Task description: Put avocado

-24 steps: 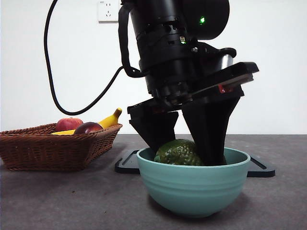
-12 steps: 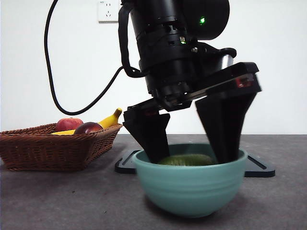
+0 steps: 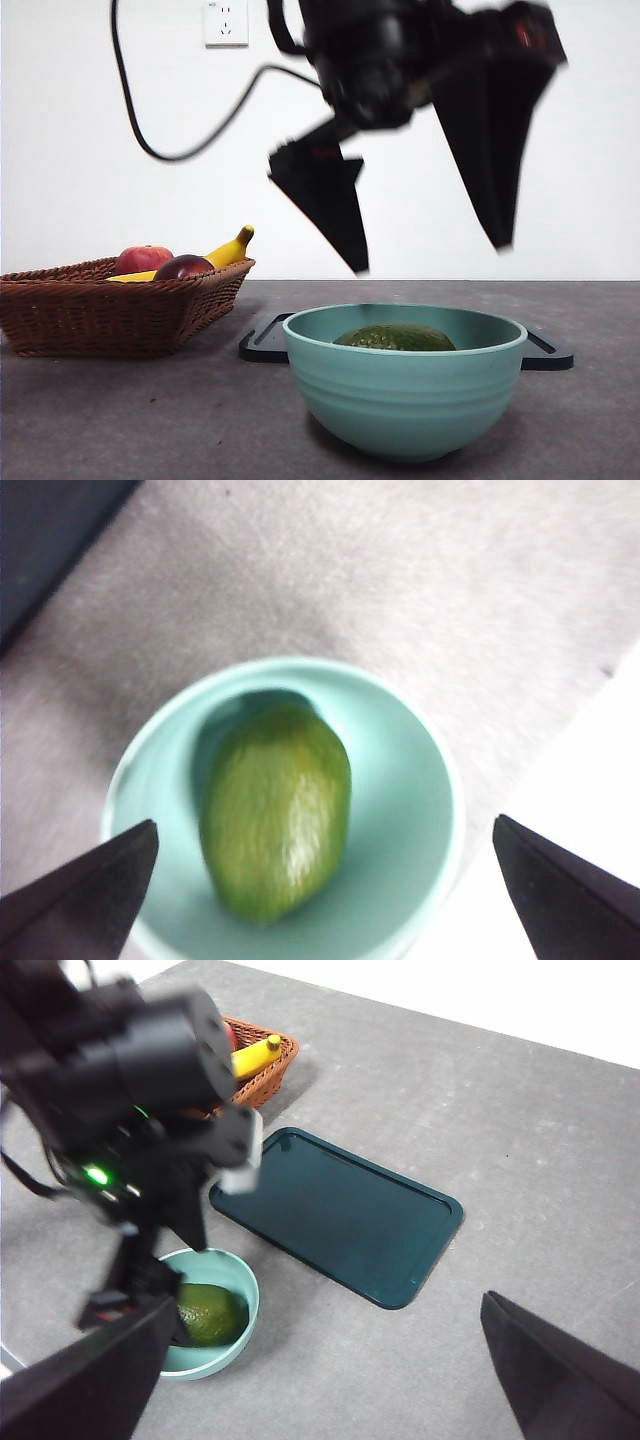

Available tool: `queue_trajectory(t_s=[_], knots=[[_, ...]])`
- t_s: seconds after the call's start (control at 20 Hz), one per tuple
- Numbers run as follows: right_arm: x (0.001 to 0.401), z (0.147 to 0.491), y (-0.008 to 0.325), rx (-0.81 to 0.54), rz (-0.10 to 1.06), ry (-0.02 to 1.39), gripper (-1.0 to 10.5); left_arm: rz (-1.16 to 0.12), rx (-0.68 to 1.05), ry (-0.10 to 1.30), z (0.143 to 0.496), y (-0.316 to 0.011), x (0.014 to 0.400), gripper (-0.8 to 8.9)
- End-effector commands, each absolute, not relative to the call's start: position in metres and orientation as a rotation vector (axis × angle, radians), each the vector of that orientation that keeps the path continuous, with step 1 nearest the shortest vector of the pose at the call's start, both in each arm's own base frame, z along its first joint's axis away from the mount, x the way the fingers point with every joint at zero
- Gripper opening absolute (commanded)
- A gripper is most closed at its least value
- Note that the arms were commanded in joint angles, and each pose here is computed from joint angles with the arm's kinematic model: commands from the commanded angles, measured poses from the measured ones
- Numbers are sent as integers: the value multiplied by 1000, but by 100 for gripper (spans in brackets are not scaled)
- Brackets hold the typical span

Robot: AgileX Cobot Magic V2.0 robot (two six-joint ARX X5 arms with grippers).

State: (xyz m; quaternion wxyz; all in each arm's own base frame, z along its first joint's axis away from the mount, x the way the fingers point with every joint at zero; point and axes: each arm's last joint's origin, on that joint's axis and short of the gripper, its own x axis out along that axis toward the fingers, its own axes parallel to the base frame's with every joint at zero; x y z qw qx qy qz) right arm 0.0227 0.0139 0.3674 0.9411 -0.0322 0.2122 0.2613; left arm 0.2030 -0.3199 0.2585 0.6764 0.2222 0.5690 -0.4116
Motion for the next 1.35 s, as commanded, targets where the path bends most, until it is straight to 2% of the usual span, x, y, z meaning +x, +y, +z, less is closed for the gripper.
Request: queue_trajectory(t_s=[0.05,0.2,0.45,0.6,0.7,0.9,1.1,1.35], knots=[[21,372,14,-66,537,409,491,-986,499,1180,299,-308,189,555],[21,372,14,-66,537,409,491,-1034,480,1059,343,-280,172,555],[21,372,14,-66,537,409,491,-1050,360,826,416,-207,138,554],[21,371,14,-65,538,417,491,-1062,301,674,446,-161,107,554],[21,370,14,-62,538,433,491,-1017,290,606,454,-131,88,554],[19,368,14,-45,535,461,491,-925,259,570,442,-77,53,554],[19,368,14,-36,534,465,491,-783,158,513,405,-28,24,554],[19,367,14,16,524,484,491,-773,72,444,366,4,2,554]])
